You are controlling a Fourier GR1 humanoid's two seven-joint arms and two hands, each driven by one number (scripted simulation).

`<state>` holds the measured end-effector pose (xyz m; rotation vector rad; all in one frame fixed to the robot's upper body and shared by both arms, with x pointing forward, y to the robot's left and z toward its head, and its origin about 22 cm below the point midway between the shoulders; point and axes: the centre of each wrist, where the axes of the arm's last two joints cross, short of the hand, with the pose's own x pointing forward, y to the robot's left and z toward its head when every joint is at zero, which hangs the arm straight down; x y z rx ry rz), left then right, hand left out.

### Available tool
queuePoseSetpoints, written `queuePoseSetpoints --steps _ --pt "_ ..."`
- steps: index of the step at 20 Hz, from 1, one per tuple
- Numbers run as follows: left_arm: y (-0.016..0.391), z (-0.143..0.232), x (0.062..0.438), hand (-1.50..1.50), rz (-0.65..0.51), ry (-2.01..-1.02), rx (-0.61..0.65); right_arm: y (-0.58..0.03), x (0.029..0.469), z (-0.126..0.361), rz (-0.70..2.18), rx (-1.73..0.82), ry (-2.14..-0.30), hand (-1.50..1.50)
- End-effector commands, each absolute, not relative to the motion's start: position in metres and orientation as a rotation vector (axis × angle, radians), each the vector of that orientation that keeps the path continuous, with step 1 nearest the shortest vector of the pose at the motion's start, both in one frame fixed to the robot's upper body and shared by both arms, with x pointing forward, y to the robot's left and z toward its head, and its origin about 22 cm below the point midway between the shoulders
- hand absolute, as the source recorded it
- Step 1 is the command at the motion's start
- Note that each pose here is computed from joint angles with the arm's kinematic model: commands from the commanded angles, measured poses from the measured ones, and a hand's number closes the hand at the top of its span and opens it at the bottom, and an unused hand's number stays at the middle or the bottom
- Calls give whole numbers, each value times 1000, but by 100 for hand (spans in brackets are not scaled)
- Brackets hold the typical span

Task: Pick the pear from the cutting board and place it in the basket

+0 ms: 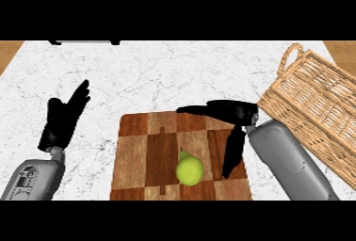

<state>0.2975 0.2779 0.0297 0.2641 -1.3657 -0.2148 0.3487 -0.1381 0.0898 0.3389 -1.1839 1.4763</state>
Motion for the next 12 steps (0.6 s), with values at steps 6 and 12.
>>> queuePoseSetpoints --steps 6,12 --pt "284 24 299 0 -204 -1370 247 -113 336 63 1487 339 -1205 -150" --pt "265 36 263 0 -204 -1350 265 -111 340 71 1473 352 -1197 -150"
